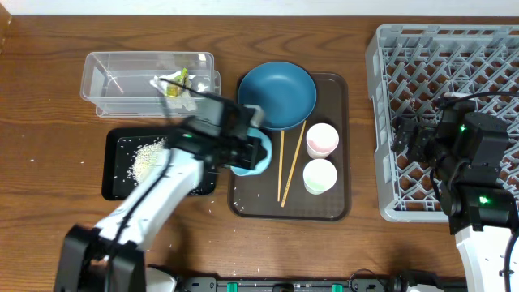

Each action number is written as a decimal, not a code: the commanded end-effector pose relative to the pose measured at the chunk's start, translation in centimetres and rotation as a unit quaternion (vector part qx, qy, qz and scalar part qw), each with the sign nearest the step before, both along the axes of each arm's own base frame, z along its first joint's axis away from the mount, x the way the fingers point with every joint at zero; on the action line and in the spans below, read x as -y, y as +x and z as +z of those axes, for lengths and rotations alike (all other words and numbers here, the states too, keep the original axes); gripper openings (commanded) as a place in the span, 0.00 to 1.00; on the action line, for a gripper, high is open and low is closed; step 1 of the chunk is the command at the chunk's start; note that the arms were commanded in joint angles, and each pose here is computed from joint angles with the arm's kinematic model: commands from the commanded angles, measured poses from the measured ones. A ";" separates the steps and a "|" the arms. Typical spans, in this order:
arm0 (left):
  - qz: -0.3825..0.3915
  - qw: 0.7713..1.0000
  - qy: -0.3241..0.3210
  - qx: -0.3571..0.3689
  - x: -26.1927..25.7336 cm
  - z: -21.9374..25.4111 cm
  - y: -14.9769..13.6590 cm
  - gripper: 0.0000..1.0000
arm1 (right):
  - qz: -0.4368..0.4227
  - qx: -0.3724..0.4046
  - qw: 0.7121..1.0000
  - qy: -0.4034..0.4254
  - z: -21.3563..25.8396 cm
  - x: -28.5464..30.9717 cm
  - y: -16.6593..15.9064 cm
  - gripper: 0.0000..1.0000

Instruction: Sort waste into correct bins and load items into the dishwasher rack

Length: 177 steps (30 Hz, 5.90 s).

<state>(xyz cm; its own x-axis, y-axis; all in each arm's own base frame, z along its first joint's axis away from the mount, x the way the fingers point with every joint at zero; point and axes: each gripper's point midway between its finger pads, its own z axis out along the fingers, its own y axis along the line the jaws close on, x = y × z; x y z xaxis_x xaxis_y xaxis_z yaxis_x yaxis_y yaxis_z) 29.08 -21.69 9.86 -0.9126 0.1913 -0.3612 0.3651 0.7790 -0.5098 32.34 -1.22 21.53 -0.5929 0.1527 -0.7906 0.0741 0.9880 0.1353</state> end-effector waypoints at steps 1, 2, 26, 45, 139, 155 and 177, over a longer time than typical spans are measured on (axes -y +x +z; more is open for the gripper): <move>0.033 0.996 0.083 0.010 -0.7 -2.7 0.8 0.06 | 0.013 0.010 1.000 -0.001 0.9 -0.7 0.2 0.99; 0.027 0.996 0.085 0.008 -0.4 -3.0 0.6 0.06 | 0.013 0.009 1.000 -0.001 0.9 -0.7 0.2 0.99; -0.040 0.998 0.001 0.056 5.3 3.7 0.2 0.45 | 0.013 0.012 1.000 -0.001 1.0 -0.7 0.3 0.99; -0.115 0.990 0.080 -0.024 9.0 -5.1 -4.3 0.19 | 0.013 0.011 1.000 -0.001 0.9 -0.7 0.3 0.99; 0.145 0.984 -0.099 -0.026 -3.7 3.4 7.9 0.40 | 0.068 -0.018 0.997 0.017 0.5 -0.3 5.7 0.01; 0.179 0.980 -0.068 0.047 -7.4 8.2 7.1 0.41 | -0.286 -0.142 0.948 -0.006 5.1 21.2 1.3 0.01; 0.179 0.981 -0.067 0.046 -7.4 8.1 7.0 0.45 | -0.382 -0.311 0.861 0.125 -8.6 30.2 -3.6 0.80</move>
<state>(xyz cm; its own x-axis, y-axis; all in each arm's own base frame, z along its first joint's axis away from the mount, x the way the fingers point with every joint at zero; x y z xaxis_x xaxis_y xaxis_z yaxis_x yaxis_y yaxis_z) 35.94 -14.47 17.78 -0.8831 -0.2013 -0.4239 0.1144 0.7836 -0.6106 27.61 -31.63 12.58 -0.5531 0.7990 -0.2359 0.8259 0.5632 -0.0287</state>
